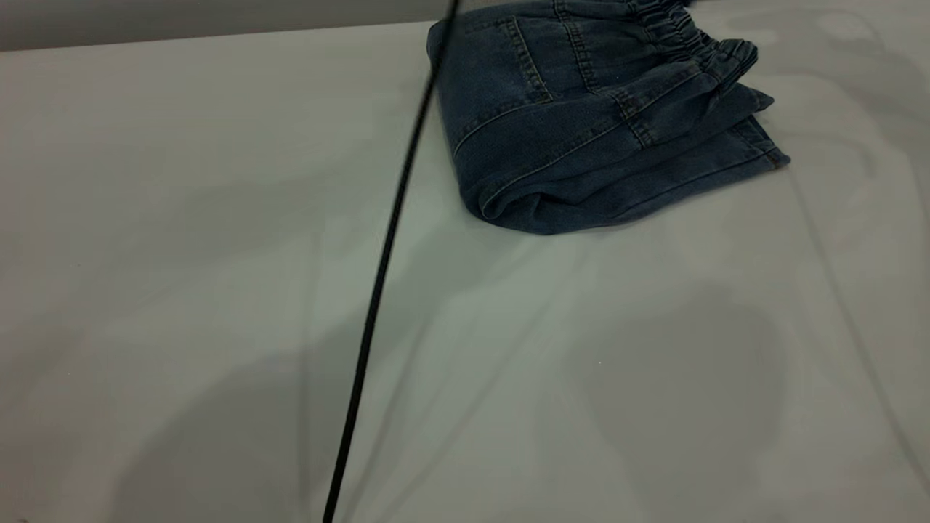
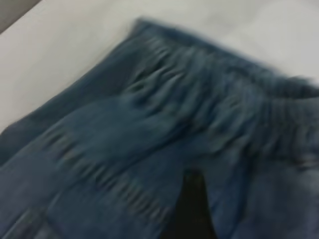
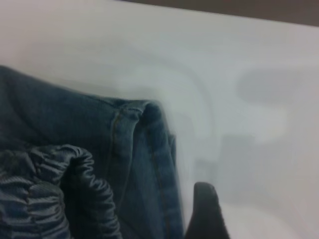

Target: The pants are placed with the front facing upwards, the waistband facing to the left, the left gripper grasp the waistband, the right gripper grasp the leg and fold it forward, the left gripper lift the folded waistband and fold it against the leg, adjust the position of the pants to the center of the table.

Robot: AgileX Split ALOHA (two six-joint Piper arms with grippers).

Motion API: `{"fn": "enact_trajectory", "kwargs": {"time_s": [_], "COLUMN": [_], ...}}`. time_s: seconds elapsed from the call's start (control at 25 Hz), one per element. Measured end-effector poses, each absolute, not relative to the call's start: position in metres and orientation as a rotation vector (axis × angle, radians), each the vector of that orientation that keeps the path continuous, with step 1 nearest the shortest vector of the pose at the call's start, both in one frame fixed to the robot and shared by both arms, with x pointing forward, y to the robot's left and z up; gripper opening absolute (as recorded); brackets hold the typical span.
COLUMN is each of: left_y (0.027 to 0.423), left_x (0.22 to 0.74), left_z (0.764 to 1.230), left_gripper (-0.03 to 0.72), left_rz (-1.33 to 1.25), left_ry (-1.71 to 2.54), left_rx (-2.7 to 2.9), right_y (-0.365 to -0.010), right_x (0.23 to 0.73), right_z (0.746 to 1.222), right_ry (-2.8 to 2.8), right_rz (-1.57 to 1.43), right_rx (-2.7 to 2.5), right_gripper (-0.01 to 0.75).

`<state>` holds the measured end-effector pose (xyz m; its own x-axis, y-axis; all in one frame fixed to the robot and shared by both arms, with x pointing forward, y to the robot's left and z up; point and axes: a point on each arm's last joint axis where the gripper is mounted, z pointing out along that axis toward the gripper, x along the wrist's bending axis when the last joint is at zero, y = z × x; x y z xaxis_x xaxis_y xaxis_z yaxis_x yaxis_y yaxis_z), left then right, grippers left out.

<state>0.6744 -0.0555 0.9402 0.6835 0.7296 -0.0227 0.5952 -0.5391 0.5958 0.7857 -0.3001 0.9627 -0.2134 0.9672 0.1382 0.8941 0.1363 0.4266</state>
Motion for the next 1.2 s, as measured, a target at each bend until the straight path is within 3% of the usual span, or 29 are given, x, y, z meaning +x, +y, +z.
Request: {"fn": "enact_trajectory", "kwargs": {"time_s": [0.16, 0.48, 1.2], "left_y": [-0.045, -0.046, -0.036], "left_x": [0.681, 0.685, 0.681], "left_z": [0.933, 0.876, 0.828], "left_gripper": [0.565, 0.565, 0.565], "left_rz": [0.383, 0.345, 0.41], "left_ry": [1.168, 1.284, 1.116], "left_rx": [2.336, 2.344, 2.628], "right_y": [-0.3, -0.297, -0.296], "right_x": [0.786, 0.786, 0.786], "right_z": [0.963, 0.963, 0.964], "right_ry": [2.234, 2.236, 2.24], "right_rz": [0.646, 0.678, 0.695], "right_rx": [1.855, 1.864, 1.866], "right_gripper": [0.431, 0.431, 0.431]}}
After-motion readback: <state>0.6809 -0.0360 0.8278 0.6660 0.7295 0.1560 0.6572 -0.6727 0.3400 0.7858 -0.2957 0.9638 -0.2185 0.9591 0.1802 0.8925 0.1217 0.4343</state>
